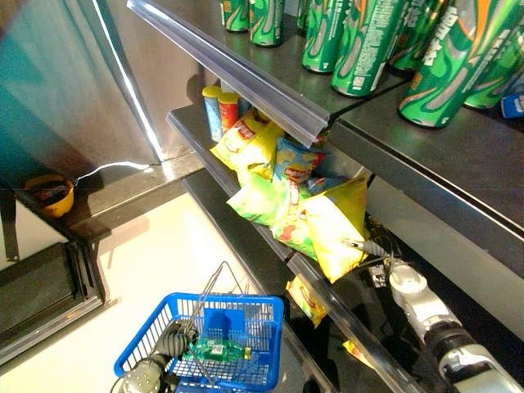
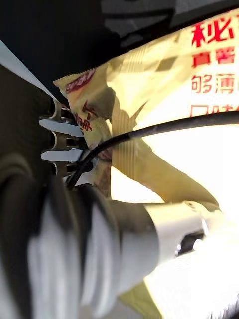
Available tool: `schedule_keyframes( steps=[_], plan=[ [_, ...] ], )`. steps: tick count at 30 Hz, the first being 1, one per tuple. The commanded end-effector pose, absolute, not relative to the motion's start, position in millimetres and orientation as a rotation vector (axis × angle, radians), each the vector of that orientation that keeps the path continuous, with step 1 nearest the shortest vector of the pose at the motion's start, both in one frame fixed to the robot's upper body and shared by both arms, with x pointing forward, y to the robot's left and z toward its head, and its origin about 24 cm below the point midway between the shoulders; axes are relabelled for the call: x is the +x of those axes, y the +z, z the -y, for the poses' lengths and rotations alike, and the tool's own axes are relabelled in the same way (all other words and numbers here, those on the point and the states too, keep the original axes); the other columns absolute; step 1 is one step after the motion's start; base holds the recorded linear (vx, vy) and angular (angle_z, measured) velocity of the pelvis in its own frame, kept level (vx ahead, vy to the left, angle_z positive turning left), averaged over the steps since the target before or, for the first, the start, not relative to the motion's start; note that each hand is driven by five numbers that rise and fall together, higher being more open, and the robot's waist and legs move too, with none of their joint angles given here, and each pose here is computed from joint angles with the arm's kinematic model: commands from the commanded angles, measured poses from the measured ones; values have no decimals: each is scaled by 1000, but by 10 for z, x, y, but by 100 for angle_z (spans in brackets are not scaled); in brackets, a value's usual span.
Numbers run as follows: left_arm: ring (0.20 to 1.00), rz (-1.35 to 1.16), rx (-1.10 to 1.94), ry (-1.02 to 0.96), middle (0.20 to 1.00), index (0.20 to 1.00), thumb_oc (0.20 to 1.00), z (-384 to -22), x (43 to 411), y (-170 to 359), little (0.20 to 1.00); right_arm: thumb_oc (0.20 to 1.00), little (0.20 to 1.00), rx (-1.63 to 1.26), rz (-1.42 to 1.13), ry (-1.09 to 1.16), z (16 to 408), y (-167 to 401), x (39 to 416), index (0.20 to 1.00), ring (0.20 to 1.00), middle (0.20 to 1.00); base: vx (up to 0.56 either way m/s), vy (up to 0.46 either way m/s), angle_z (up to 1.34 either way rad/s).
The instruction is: Pick up the snacks into the basket
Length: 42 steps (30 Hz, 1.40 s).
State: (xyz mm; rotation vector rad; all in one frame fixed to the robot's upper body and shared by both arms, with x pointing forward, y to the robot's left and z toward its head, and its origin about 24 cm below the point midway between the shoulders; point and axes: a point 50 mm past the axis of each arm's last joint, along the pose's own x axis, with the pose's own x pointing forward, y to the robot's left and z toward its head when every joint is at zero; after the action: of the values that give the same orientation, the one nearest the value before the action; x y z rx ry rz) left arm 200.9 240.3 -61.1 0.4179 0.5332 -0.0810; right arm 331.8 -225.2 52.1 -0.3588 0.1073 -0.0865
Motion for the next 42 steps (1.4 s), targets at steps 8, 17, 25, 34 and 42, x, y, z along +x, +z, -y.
schedule_keyframes(
  steps=[8, 17, 25, 34, 42],
  plan=[
    [200, -249, 405, -81, 200, 200, 200, -2388, 2425, -83, 200, 200, 200, -372, -41, -41, 2198, 655, 3352, 200, 200, 200, -3, 7, 10],
    [200, -300, 427, -16, 200, 200, 200, -2593, 2326, -129, 200, 200, 200, -67, 63, -88, 2445, 759, 3037, 200, 200, 200, -20, 27, -1],
    [200, -365, 435, 51, 200, 200, 200, -2712, 2230, -255, 200, 200, 200, 31, 248, -113, 2690, 1060, 2645, 200, 200, 200, -6, 34, -25],
    [200, -330, 443, 54, 200, 200, 200, -2624, 2318, -249, 200, 200, 200, -11, 214, 184, 2428, 1029, 2253, 200, 200, 200, -4, 30, -28],
    [200, -204, 429, -16, 200, 200, 200, -2453, 2568, -15, 200, 200, 200, -232, -173, 574, 2140, 426, 1908, 200, 200, 200, 4, 11, -3]
  ],
)
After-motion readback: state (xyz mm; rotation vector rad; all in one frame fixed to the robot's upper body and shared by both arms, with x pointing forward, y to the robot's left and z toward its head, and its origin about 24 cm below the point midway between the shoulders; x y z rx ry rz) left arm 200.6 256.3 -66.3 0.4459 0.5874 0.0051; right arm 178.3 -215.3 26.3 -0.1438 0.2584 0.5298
